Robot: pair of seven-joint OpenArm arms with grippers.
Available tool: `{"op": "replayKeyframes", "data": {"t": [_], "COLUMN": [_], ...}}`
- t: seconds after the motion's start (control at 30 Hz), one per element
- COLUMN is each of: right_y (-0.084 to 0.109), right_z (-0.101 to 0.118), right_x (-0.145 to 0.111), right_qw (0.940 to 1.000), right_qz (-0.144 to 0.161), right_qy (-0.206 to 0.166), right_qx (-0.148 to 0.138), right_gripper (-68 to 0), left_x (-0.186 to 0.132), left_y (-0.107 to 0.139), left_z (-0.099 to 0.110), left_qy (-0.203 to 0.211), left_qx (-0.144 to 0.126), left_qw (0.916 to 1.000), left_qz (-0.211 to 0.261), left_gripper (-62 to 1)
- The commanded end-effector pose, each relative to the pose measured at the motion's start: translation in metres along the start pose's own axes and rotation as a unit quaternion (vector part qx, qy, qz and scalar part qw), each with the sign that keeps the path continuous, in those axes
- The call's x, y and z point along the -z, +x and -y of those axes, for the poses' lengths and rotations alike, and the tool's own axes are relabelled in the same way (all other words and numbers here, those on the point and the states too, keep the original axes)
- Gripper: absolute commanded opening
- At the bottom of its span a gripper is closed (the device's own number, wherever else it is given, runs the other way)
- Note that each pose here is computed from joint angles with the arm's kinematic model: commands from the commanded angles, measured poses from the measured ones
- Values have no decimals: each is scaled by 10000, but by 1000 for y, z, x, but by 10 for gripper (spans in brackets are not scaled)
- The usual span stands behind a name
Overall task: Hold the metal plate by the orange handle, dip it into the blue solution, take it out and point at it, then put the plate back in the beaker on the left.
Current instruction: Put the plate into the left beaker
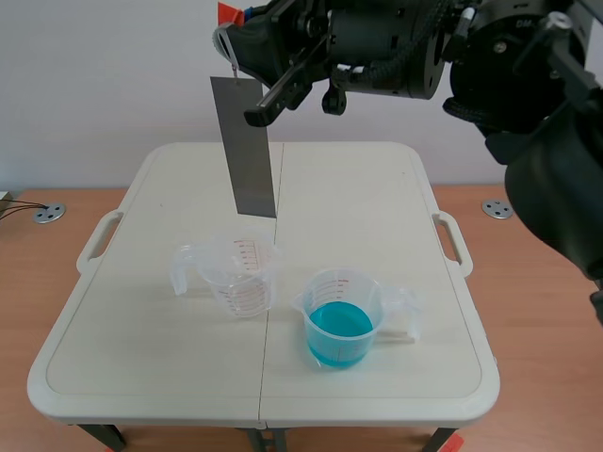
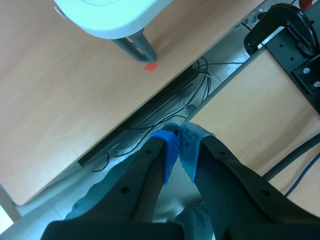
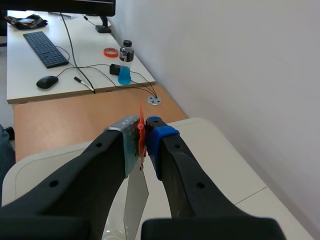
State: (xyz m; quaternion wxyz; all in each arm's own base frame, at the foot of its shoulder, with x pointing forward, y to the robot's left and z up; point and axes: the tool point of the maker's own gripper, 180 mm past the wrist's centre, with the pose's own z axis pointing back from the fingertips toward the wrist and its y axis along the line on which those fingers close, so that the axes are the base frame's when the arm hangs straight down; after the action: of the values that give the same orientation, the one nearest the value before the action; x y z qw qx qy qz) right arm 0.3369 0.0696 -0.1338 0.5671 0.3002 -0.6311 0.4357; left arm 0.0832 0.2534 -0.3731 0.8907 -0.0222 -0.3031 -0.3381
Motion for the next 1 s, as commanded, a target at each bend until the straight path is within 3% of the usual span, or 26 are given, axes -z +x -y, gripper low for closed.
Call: {"op": "replayKeyframes", "data": {"t": [0.0,0.43,0.97], "right_y": [16,-2,-28], "right_z": [4,-4,-5], "right_x": [3,23,29], "right_qw": [9997,9994,9979], "right_qz": [212,91,-67], "right_qy": [23,231,250], "right_qx": [-112,234,602], "right_gripper": [-660,-660,-660], "left_x": [1,1,1], "left_y": [6,5,1], "left_z": [3,3,4], "left_qy": [-11,-10,23], "left_qx": [-70,-76,-150], "left_qw": [9999,9999,9999], "left_qz": [120,86,6], "left_gripper": [-594,-594,-594]}}
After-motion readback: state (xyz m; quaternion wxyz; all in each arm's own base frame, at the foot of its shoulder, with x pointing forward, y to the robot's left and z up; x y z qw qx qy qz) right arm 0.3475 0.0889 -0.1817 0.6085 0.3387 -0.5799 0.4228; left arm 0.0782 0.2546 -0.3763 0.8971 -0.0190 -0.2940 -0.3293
